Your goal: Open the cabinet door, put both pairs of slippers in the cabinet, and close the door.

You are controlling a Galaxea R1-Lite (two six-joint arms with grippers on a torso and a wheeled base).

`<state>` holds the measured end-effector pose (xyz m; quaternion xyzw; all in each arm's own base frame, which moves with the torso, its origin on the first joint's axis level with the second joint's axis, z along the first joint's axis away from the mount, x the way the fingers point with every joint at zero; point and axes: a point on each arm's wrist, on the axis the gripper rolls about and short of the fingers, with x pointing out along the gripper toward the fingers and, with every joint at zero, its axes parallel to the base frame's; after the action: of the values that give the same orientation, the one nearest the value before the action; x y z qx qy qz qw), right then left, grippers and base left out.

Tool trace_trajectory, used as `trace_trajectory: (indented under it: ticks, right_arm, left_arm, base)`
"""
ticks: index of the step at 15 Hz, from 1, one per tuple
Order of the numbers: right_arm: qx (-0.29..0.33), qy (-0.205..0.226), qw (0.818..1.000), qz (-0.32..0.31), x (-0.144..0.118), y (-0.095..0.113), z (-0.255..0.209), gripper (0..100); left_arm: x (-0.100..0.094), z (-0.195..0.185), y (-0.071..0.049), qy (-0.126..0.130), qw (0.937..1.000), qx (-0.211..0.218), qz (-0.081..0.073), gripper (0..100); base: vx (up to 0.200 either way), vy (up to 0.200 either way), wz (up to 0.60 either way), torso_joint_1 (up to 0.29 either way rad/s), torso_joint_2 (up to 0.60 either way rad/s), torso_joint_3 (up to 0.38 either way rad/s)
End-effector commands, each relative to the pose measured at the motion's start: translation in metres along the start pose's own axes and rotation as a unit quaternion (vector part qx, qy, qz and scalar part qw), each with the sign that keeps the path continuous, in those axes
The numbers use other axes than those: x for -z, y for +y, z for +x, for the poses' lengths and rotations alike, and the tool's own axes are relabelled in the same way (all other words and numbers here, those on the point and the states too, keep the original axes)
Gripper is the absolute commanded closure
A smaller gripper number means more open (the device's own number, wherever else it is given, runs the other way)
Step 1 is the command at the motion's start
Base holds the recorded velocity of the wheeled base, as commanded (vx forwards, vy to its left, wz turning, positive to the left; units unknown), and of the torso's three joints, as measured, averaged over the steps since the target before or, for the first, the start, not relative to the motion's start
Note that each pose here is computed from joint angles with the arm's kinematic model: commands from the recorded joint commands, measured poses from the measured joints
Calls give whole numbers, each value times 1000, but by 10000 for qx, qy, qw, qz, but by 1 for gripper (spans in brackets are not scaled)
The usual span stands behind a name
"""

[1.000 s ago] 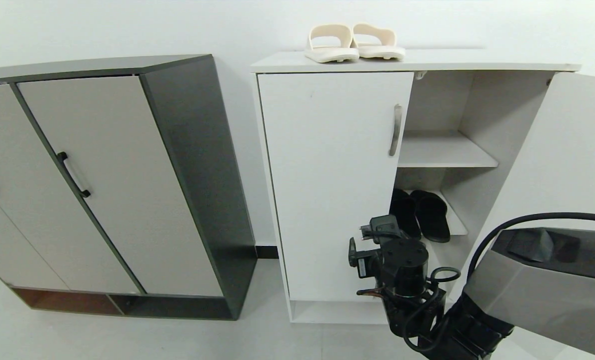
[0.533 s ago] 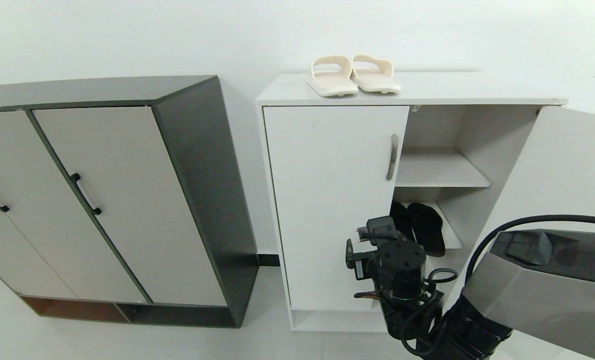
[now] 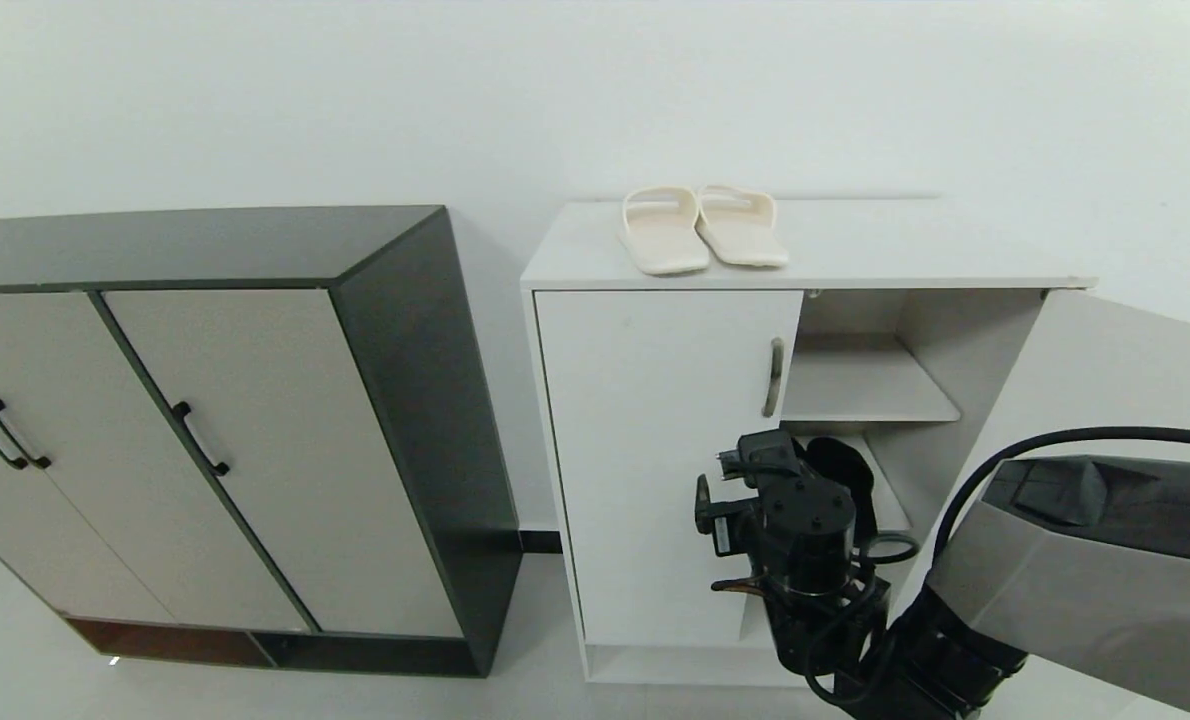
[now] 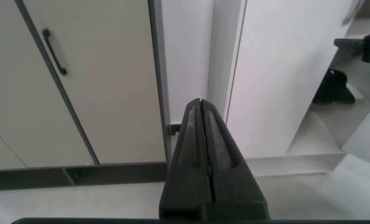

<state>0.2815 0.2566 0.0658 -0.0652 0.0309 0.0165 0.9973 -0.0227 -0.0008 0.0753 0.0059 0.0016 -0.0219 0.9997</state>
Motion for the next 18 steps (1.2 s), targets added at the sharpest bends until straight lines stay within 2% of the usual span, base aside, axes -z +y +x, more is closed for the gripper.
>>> trace_trajectory:
  ticks: [1, 9, 18]
  right_arm:
    - [1, -5, 10000, 3, 0, 0, 0, 0]
    - [-6, -6, 10000, -59, 0, 0, 0, 0]
    - [8, 7, 10000, -62, 1, 0, -1, 0]
  left_arm:
    - [0, 0, 0, -2, 10000, -4, 2, 100]
    - [0, 0, 0, -2, 10000, -4, 2, 100]
    - [0, 0, 0, -2, 10000, -4, -6, 100]
  base:
    - [0, 0, 0, 173, -491, -320]
    - [0, 0, 0, 191, -503, -306]
    - [0, 0, 0, 249, -570, -327]
